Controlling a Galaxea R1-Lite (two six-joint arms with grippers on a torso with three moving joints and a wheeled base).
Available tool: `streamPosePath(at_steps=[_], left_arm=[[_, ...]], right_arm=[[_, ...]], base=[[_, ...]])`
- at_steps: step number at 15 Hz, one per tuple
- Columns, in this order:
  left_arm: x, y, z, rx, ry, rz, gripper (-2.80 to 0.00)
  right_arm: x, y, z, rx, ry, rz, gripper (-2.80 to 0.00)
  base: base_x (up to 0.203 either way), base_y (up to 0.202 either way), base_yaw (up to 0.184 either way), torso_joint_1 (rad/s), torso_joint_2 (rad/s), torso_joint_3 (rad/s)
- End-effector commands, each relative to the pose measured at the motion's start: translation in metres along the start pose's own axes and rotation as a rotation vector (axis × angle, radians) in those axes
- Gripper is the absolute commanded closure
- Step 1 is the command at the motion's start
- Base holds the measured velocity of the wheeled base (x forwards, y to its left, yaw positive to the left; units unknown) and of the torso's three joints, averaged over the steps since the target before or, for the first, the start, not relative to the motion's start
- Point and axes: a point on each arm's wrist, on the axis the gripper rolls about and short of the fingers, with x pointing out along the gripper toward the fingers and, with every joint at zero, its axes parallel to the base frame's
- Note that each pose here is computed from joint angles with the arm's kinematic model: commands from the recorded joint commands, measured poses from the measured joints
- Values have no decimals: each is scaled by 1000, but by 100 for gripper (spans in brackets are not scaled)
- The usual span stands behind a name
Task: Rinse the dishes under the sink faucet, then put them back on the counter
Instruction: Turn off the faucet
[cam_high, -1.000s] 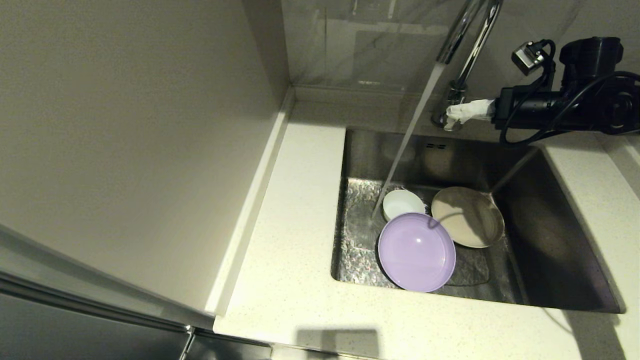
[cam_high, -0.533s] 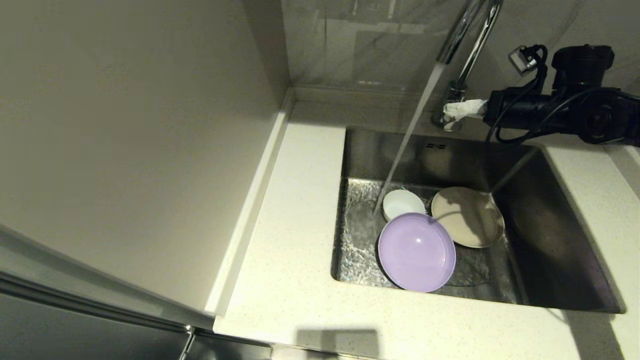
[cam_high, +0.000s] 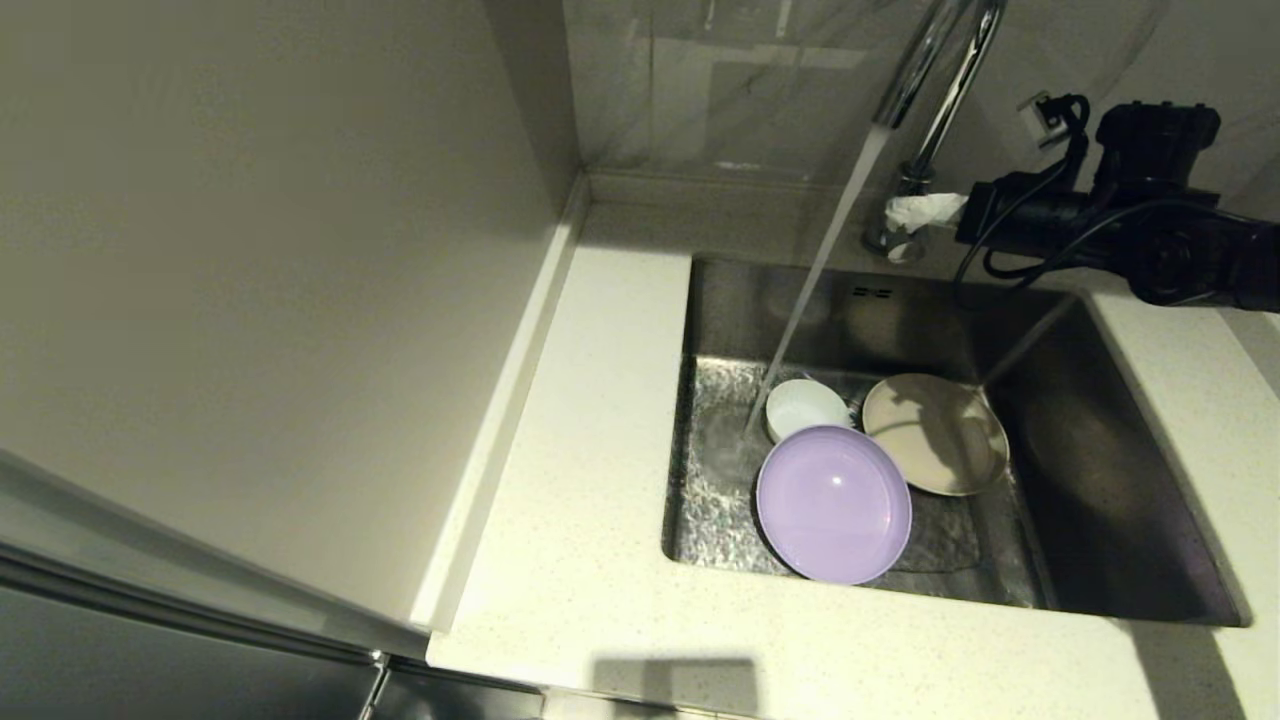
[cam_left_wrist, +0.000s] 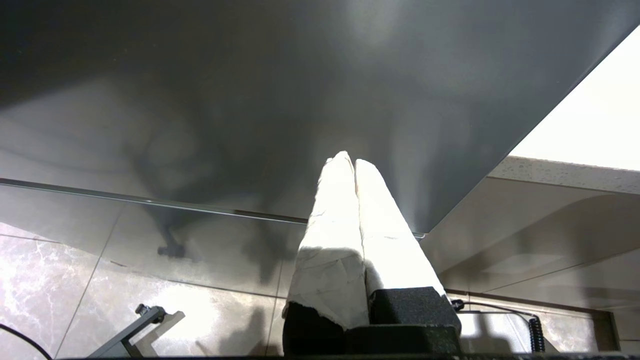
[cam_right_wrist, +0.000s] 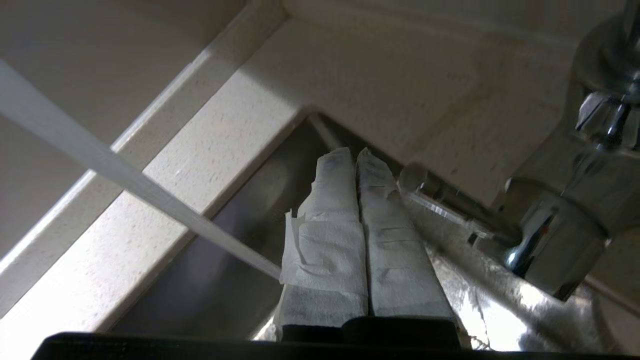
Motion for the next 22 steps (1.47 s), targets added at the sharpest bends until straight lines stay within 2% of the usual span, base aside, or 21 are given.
streamPosePath(at_steps=[1,12,17,22], left_arm=[[0,0,0,-1,-2,1,0],[0,0,0,-1,-2,1,0],[0,0,0,-1,-2,1,0],[0,0,0,-1,-2,1,0]], right_arm=[[2,-2,0,-6,-24,10,0],[11,-19,-13,-88,-92,21,0],[13,-25,-14,-154,-155,29,0],[12,-31,-16,-158,-172,24,0]], base=[[0,0,0,0,0,0],[0,0,0,0,0,0],[0,0,0,0,0,0],[0,0,0,0,0,0]])
